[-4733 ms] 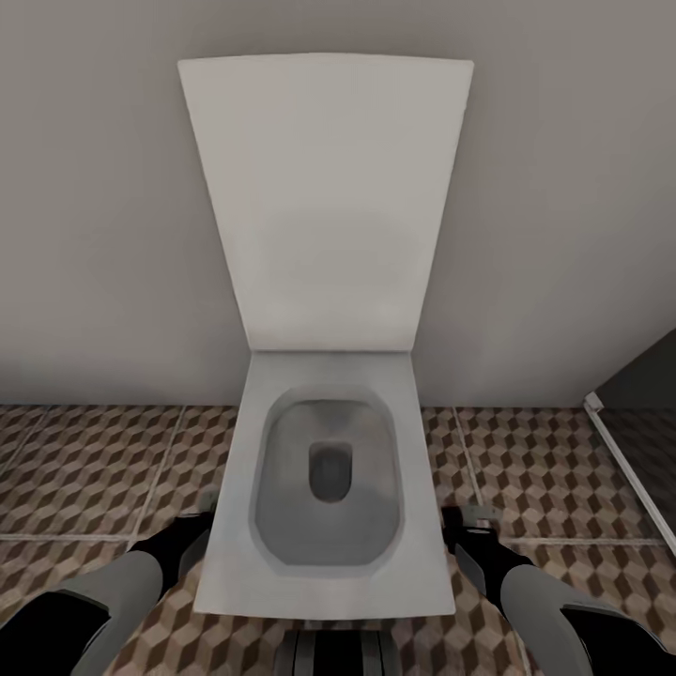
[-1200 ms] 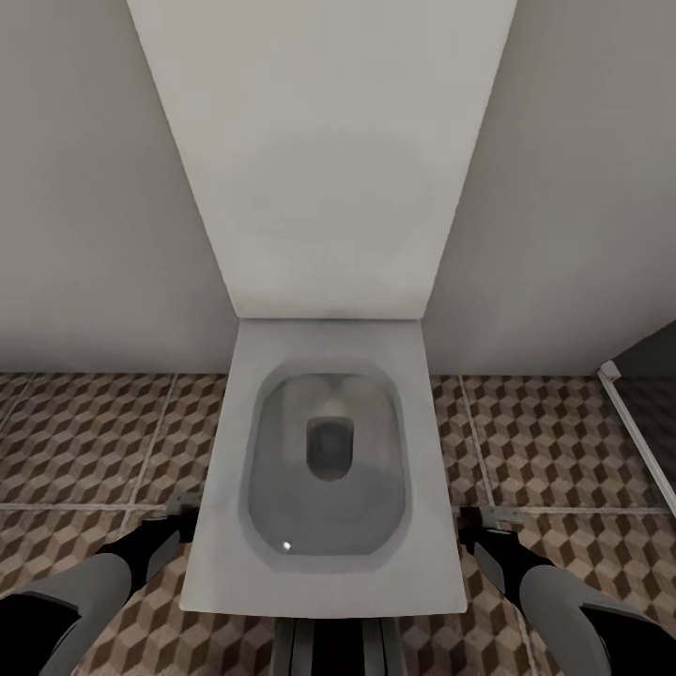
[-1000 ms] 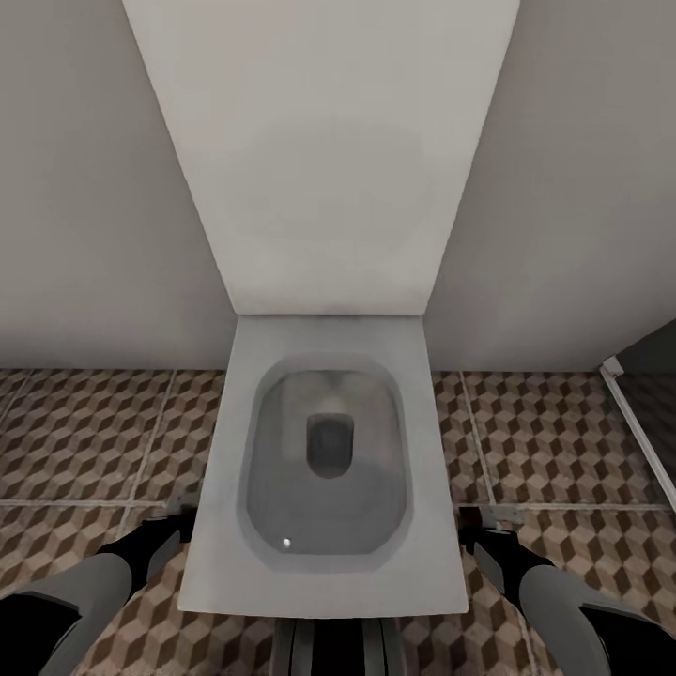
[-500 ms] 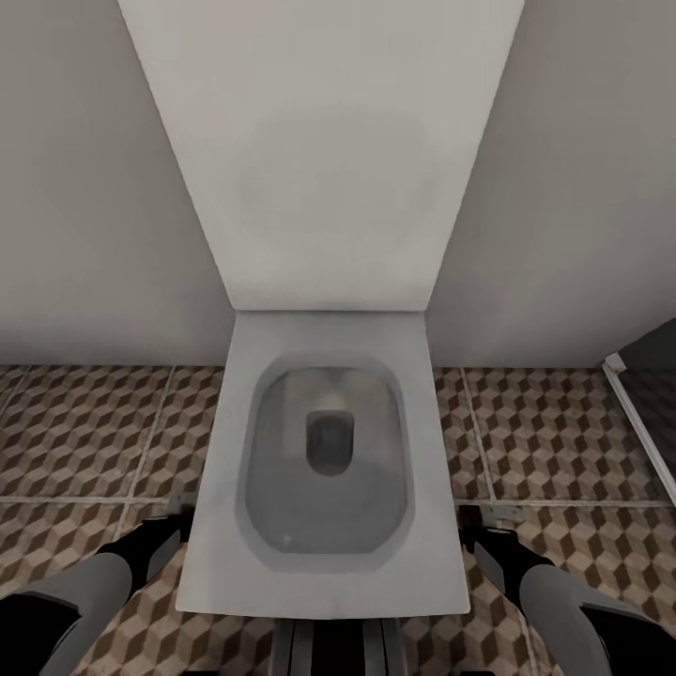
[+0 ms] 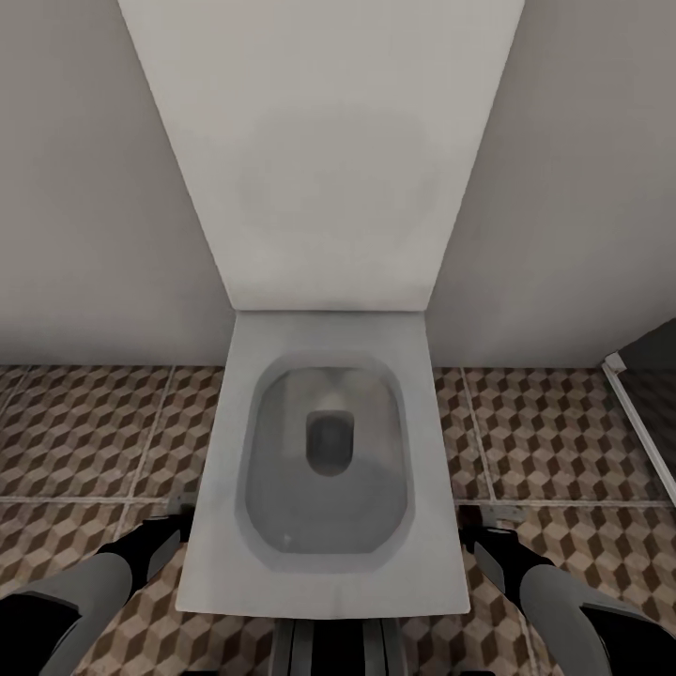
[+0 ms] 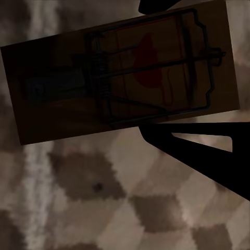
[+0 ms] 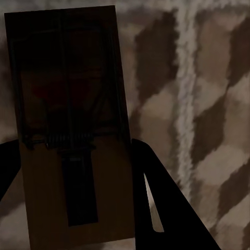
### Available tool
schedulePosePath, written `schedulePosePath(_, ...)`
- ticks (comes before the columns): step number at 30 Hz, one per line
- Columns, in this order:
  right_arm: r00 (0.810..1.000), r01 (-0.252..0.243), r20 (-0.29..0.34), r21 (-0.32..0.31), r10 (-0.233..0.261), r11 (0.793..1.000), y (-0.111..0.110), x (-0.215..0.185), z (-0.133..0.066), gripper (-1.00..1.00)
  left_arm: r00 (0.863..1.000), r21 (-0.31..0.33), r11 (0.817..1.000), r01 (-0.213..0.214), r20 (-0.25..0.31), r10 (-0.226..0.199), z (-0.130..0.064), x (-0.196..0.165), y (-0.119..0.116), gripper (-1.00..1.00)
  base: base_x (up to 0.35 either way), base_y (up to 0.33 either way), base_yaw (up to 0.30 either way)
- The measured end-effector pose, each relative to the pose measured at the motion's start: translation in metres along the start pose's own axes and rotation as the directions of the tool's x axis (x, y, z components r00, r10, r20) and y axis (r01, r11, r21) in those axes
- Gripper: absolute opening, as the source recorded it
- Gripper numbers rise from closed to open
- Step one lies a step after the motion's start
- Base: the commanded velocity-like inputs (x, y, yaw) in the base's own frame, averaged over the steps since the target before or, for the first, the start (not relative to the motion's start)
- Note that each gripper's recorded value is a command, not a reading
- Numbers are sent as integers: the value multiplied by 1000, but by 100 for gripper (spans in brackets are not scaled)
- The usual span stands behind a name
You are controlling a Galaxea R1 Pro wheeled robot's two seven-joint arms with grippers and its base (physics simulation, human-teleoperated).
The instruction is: Take the four mousetraps from the cabinet in the bathroom and place them on the bathroom floor. Make sure all four end up on the same floor surface, and ensure that at least two of them are either under or directly next to the same bathroom sink.
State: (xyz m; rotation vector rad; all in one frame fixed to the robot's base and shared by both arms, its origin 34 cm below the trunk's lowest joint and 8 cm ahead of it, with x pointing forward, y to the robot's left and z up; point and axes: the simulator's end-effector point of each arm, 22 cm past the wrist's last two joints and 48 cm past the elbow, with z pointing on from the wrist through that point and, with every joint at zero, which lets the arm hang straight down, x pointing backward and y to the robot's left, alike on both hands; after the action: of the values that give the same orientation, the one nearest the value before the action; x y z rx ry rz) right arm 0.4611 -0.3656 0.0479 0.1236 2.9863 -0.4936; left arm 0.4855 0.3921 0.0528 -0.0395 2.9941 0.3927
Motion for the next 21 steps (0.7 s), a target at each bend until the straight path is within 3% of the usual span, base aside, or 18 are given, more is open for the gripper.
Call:
schedulePosePath(13, 1000, 0, 0, 0, 0, 1000, 0, 0, 0, -100, 1000, 1, 1000, 0, 0, 0, 0, 0, -1, -100, 0, 0, 0)
schedulePosePath(14, 1000, -1, 0, 0, 1, 1000, 0, 0, 0, 100, 1000, 1, 1000, 0, 0, 0, 0, 0, -1, -100, 0, 0, 0)
schedulePosePath(21, 1000, -11, -6, 0, 11, 1000, 1, 2, 0, 100, 1000, 2, 1000, -1, 0, 1, 0, 0, -2, -100, 0, 0, 0)
